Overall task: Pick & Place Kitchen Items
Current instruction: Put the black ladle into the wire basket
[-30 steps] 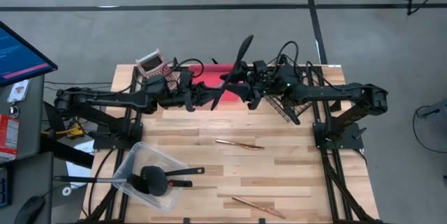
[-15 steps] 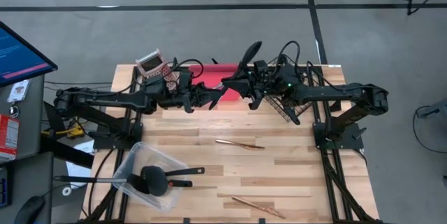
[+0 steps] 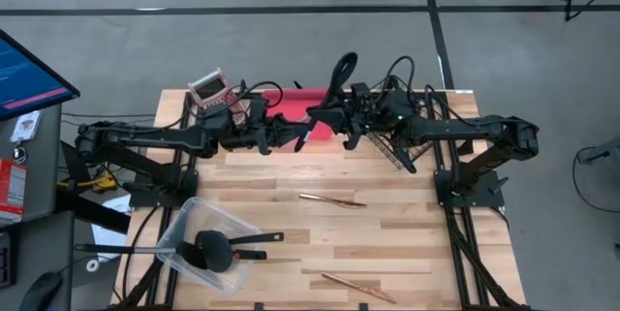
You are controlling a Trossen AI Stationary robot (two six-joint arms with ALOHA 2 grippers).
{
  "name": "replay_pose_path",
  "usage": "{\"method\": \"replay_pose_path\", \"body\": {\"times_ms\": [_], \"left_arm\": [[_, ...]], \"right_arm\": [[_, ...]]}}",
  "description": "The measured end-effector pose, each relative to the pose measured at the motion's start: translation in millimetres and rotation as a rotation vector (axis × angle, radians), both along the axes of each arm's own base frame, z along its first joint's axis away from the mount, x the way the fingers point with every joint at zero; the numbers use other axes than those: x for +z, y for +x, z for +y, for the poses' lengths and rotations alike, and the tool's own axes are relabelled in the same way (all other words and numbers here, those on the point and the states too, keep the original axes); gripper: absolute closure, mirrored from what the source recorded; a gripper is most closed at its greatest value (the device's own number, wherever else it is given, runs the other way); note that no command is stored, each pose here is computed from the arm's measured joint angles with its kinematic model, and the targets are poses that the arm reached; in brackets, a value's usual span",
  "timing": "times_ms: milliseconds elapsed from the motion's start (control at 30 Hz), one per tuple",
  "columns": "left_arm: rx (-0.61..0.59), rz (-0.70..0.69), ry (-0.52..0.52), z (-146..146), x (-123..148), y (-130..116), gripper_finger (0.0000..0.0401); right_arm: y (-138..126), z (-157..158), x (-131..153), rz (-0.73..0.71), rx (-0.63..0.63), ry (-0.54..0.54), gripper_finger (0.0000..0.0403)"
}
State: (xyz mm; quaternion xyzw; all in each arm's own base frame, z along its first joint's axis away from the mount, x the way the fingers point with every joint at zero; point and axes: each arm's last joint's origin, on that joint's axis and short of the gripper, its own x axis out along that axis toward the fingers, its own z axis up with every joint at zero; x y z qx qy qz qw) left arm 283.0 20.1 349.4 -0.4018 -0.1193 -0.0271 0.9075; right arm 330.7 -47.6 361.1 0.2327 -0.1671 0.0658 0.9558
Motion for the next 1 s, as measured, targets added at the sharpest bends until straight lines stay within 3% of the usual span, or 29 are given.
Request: {"method": "replay_pose_path", "body": {"times_ms": [200,467,633,867,1000], "left_arm": [[0.016,0.049,0.027,0.1,-4.9,1.5,0.0293],[-0.017,0.041,0.027,-1.1,-3.8,1.0,0.0218],[-0.046,0.045,0.005,-2.4,-4.1,1.1,0.0211],[-0.133,0.027,-0.007,-5.9,0.6,-3.0,0.0224],[-0.176,0.006,0.005,-7.3,5.5,-7.3,0.0226]], "right_arm": [[-5.5,-9.6,-2.6,0.102,-0.035,0.055,0.0358],[-37.5,-32.3,6.2,0.255,-0.149,0.167,0.0361],[-69.8,-43.7,3.6,0.452,-0.221,0.261,0.0361],[-121.8,-48.7,-16.4,0.835,-0.307,0.411,0.0361],[-137.9,-43.9,-34.6,1.073,-0.308,0.494,0.0361]]}}
